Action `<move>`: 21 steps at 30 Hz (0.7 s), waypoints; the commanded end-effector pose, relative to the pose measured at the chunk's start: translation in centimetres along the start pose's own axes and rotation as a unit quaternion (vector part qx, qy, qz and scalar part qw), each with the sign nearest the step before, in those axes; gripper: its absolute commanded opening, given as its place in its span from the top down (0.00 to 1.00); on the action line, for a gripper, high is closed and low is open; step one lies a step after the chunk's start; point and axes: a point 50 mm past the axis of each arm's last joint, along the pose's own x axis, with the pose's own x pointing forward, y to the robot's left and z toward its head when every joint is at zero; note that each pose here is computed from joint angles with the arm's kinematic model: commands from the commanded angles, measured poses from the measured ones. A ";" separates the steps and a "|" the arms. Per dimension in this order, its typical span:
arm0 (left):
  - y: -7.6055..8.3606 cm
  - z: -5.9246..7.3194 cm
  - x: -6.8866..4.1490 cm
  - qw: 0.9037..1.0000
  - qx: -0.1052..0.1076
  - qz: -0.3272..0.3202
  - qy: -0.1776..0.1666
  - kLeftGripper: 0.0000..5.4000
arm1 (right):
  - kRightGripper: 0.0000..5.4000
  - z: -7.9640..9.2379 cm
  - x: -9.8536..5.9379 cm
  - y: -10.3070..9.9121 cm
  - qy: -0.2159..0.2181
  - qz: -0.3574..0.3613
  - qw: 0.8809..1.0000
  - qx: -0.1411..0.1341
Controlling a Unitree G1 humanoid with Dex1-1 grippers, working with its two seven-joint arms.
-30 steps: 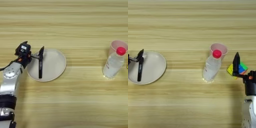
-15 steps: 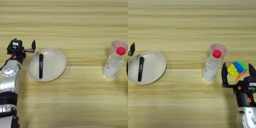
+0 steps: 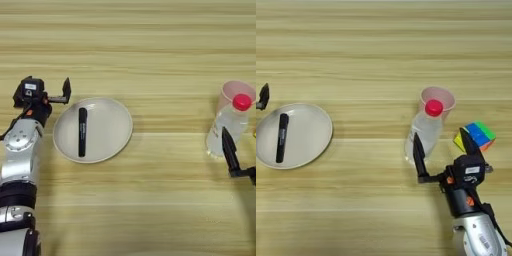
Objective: Move the objects on the table
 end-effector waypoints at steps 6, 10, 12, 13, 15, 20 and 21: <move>-0.5 0.4 0.0 1.000 -0.021 0.003 -0.012 0.00 | 0.00 -1.7 1.3 -0.6 0.019 -0.010 1.000 -0.004; -0.9 0.4 -0.2 0.999 -0.029 -0.001 -0.015 0.00 | 0.00 -2.3 1.8 -0.8 0.025 -0.005 1.000 0.000; -1.1 0.3 -0.2 0.999 -0.029 -0.003 -0.013 0.00 | 0.00 -2.5 2.1 -0.8 0.026 0.000 1.000 0.000; -1.2 0.2 -0.2 0.999 -0.030 -0.004 -0.012 0.00 | 0.00 -2.6 2.3 -0.9 0.027 0.001 1.000 0.000; -1.3 0.2 -0.2 0.999 -0.031 -0.005 -0.013 0.00 | 0.00 -2.8 2.6 -1.0 0.028 0.003 1.000 0.003; -1.7 0.3 -0.2 0.999 -0.032 -0.010 -0.013 0.00 | 0.00 -3.2 3.0 -1.0 0.034 0.003 0.999 0.008; -1.8 0.2 -0.3 0.999 -0.031 -0.010 -0.013 0.00 | 0.00 -3.3 3.0 -1.0 0.034 0.003 0.999 0.008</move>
